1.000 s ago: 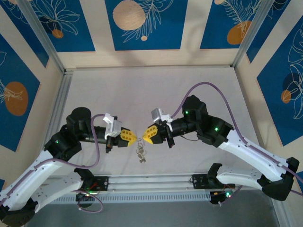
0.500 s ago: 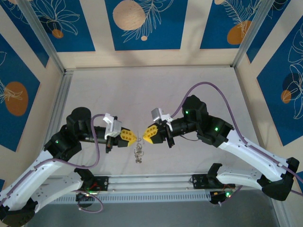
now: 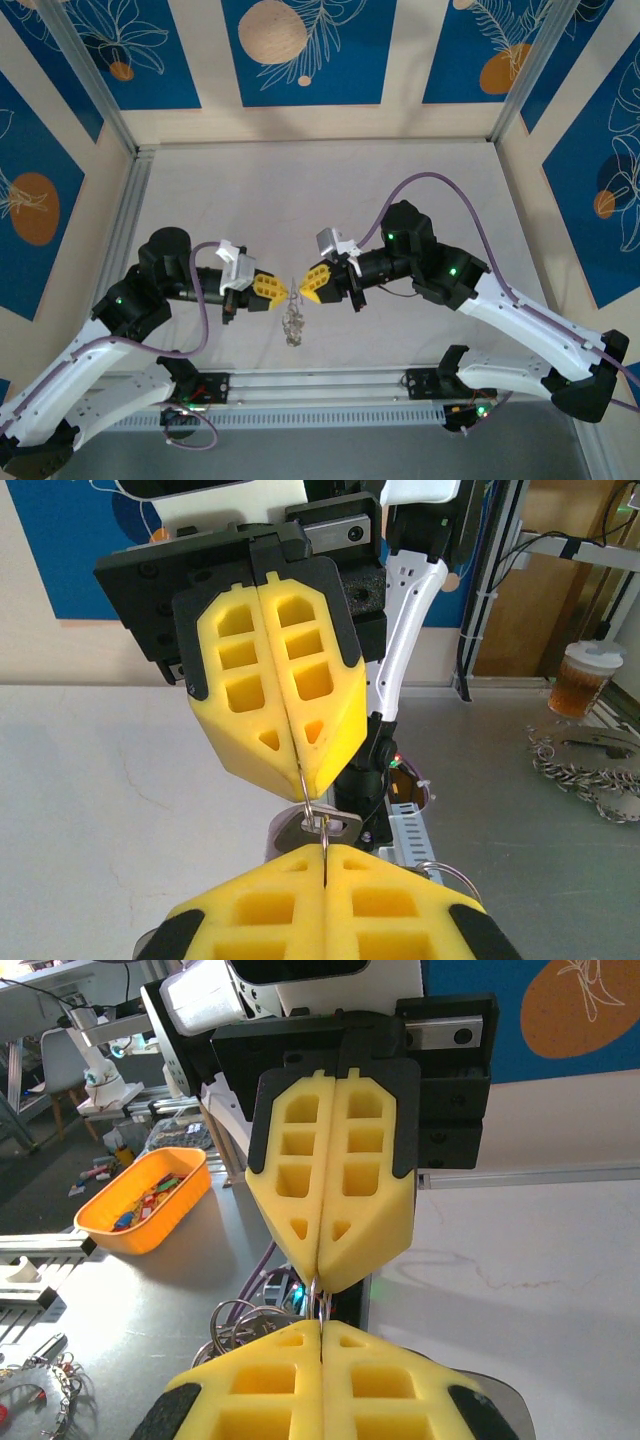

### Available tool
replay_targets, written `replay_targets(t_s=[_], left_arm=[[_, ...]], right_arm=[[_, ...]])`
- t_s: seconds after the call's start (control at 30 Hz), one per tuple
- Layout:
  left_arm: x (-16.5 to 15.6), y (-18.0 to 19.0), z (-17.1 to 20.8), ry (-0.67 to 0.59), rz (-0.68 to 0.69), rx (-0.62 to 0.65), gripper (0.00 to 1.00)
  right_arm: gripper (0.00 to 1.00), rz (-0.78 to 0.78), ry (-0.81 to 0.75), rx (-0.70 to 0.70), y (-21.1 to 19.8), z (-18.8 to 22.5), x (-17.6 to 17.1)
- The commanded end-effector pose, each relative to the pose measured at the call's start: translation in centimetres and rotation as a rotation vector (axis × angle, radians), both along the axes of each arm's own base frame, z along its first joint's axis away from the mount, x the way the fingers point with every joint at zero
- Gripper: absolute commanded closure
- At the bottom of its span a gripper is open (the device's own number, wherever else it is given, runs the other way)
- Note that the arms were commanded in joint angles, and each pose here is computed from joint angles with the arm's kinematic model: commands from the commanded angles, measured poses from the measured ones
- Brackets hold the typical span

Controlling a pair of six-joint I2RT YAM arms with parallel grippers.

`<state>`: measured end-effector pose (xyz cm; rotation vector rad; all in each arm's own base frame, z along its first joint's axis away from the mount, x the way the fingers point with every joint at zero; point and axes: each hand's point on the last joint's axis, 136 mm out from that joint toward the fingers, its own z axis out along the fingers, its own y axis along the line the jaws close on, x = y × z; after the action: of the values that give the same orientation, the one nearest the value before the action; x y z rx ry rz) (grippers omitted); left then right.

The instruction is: Put the keys on the keyring

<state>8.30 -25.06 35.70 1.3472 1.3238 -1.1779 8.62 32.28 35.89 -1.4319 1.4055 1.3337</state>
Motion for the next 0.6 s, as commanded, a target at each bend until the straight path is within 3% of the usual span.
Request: replay_targets(t_s=[0.0, 0.57], left_arm=[[-0.53, 0.28, 1.4, -0.045, -0.02, -0.045, 1.0], [-0.48, 0.28, 1.33, -0.044, -0.018, -0.042, 1.0]], right_arm=[[1.0, 0.028, -0.015, 0.04, -0.15, 1.61, -0.73], [1.0, 0.036, -0.018, 0.048, -0.35, 1.98, -1.13]])
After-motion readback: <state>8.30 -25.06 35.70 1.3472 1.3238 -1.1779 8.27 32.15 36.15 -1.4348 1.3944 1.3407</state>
